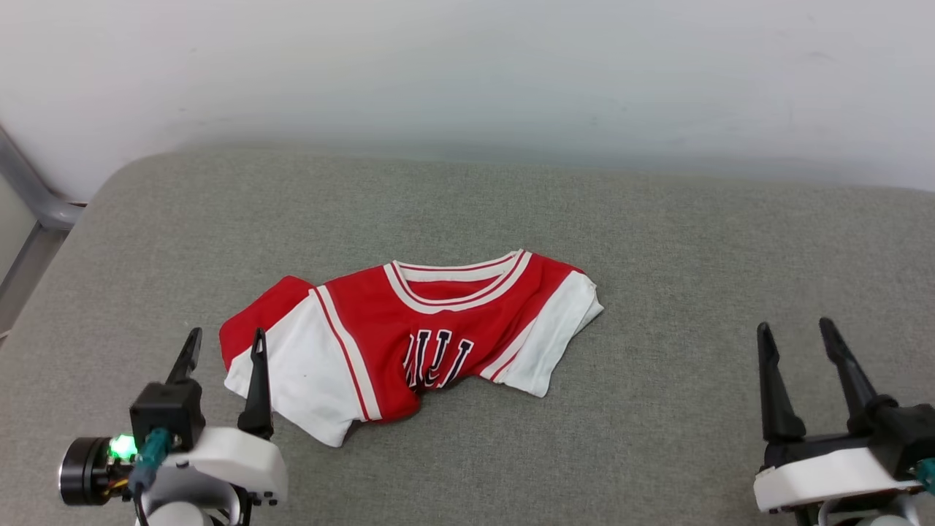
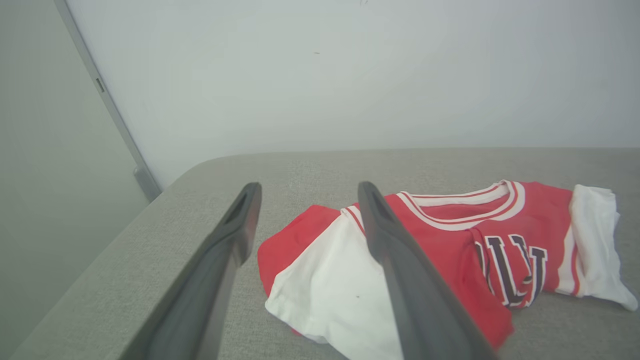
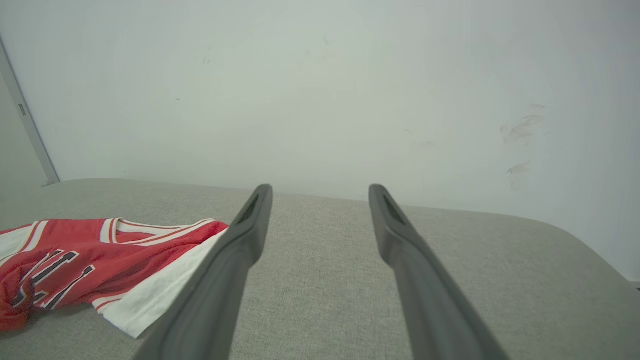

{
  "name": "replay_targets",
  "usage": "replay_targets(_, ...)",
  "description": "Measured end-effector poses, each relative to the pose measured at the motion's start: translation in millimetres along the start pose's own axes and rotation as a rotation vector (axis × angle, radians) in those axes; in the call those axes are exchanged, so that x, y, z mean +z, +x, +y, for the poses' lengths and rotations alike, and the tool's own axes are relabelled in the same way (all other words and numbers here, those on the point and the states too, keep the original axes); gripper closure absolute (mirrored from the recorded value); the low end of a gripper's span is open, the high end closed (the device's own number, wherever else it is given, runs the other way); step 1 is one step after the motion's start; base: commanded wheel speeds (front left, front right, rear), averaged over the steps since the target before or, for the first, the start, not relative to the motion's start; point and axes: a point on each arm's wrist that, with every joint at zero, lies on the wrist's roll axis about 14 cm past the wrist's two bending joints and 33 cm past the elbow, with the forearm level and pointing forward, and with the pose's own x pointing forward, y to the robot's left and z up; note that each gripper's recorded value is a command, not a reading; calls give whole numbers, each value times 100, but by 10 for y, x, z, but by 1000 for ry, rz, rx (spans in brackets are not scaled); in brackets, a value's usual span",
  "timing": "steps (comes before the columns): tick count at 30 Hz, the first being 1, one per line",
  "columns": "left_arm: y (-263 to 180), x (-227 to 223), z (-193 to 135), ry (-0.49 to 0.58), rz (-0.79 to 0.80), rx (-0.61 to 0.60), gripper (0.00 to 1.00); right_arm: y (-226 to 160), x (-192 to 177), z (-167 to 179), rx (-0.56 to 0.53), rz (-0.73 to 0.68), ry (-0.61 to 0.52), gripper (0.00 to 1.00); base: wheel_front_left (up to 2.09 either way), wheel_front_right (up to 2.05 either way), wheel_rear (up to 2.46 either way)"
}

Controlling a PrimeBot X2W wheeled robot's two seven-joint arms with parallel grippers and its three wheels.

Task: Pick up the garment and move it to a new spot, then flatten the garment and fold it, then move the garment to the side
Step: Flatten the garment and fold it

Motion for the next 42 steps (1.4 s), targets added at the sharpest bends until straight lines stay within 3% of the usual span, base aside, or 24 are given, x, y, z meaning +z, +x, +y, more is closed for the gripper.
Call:
replay_targets(8,-211,141,9,22,-94,60,0,407,619,171,63,-198,-62,0,0,0,0)
replay_targets(15,-228,109,13,9,-103,78,0,911,763,574,273,-230,-146,0,0,0,0)
replay_targets(19,-229,48,12,4,-92,94,0,1210,549,818,398,-71,-220,0,0,0,0)
replay_targets(23,-215,-31,37,0,-72,113,0,1370,142,1022,514,179,-287,0,0,0,0)
replay_targets(24,-184,-79,30,-8,-60,126,0,1385,-254,1077,582,406,-331,0,0,0,0)
replay_targets(25,-150,-102,36,-11,-55,133,0,1365,-500,1087,622,547,-375,0,0,0,0)
replay_targets(28,-109,-140,53,-14,-46,150,0,1313,-807,1102,673,743,-409,0,0,0,0)
replay_targets(36,-29,-248,154,-13,-16,205,0,1330,-1374,1129,753,1029,-526,0,0,0,0)
replay_targets(37,1,-332,223,-1,10,229,0,1294,-1748,1181,799,1124,-575,0,0,0,0)
replay_targets(42,-2,-435,272,7,45,246,0,1208,-2037,1168,829,1230,-607,0,0,0,0)
